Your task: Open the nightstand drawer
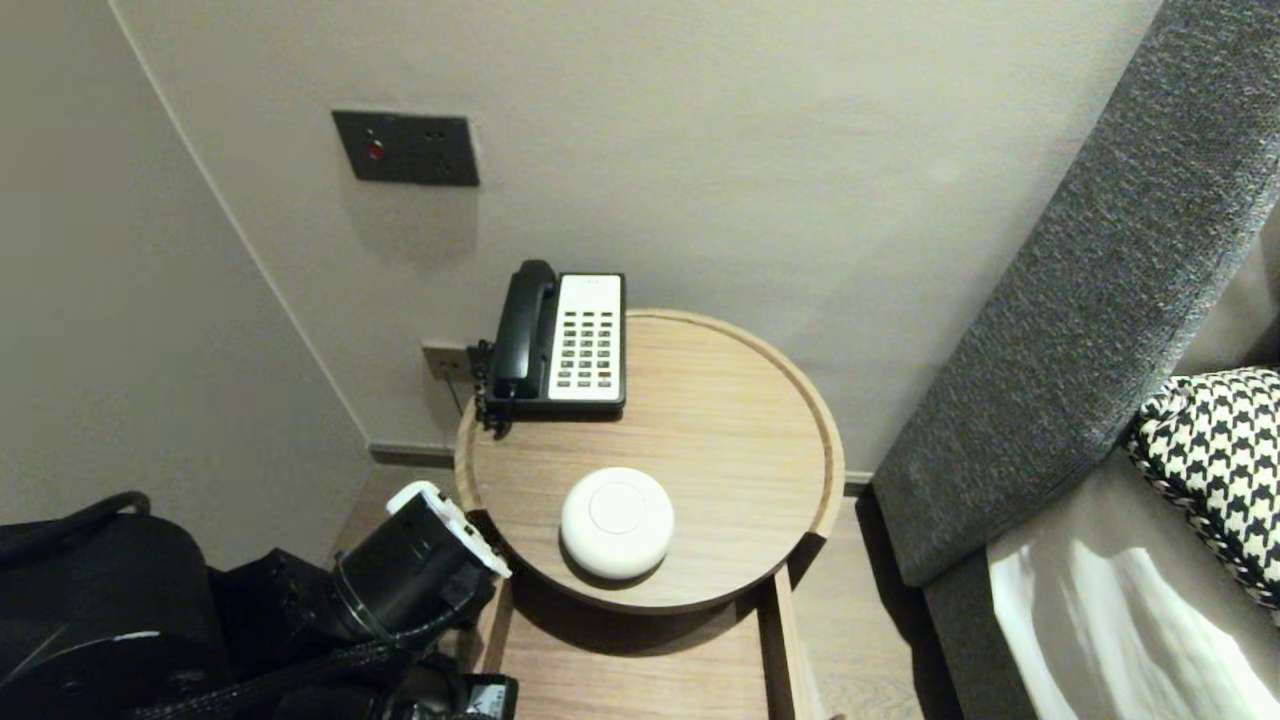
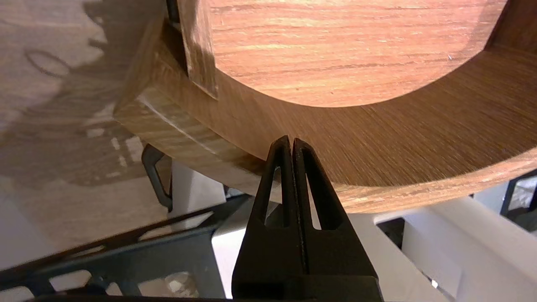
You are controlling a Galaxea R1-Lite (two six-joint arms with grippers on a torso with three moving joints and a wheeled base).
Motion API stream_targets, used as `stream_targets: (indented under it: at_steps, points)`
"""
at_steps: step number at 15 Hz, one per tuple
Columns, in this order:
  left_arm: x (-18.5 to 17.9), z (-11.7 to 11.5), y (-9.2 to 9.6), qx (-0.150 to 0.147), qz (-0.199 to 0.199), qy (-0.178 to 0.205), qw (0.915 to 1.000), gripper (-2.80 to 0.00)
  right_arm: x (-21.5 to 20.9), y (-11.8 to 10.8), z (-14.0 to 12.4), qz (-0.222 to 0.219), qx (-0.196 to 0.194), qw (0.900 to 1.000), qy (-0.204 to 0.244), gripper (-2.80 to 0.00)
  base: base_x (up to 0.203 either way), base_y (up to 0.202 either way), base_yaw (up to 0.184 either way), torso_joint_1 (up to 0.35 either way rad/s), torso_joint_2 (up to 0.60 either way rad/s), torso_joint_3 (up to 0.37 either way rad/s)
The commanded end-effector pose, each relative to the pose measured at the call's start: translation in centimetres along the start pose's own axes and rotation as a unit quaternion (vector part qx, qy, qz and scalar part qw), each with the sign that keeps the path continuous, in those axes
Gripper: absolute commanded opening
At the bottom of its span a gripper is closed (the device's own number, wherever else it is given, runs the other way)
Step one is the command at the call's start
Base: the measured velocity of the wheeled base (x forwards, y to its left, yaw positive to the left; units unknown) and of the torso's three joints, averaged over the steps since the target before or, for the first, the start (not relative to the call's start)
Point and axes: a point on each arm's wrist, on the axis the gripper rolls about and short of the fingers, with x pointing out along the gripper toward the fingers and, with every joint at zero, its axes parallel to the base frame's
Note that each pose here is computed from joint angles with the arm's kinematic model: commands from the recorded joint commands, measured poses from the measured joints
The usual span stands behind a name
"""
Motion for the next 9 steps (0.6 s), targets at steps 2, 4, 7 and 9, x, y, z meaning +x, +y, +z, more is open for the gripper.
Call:
stream_targets:
  at_steps: [2, 4, 7, 9]
  points:
    - [-0.5, -0.9, -0.1, 0.001, -0.007, 0.002, 1.0, -2.8, 0.2, 0.0, -1.1, -0.001, 0.0, 1.0, 0.02, -2.8, 0.0, 0.0, 0.0, 0.0, 0.0, 0.0]
    - [-0.7, -1.6, 0.0, 0.009, -0.009, 0.006, 0.9999, -2.8, 0.2, 0.0, -1.1, -0.001, 0.0, 1.0, 0.02, -2.8, 0.0, 0.0, 0.0, 0.0, 0.0, 0.0]
    - [-0.6, -2.0, 0.1, 0.014, -0.006, 0.012, 0.9998, -2.8, 0.2, 0.0, -1.1, -0.001, 0.0, 1.0, 0.02, -2.8, 0.0, 0.0, 0.0, 0.0, 0.0, 0.0]
    - [-0.6, -2.0, 0.1, 0.015, -0.007, 0.012, 0.9998, -2.8, 0.2, 0.0, -1.1, -0.001, 0.0, 1.0, 0.02, -2.8, 0.0, 0.0, 0.0, 0.0, 0.0, 0.0]
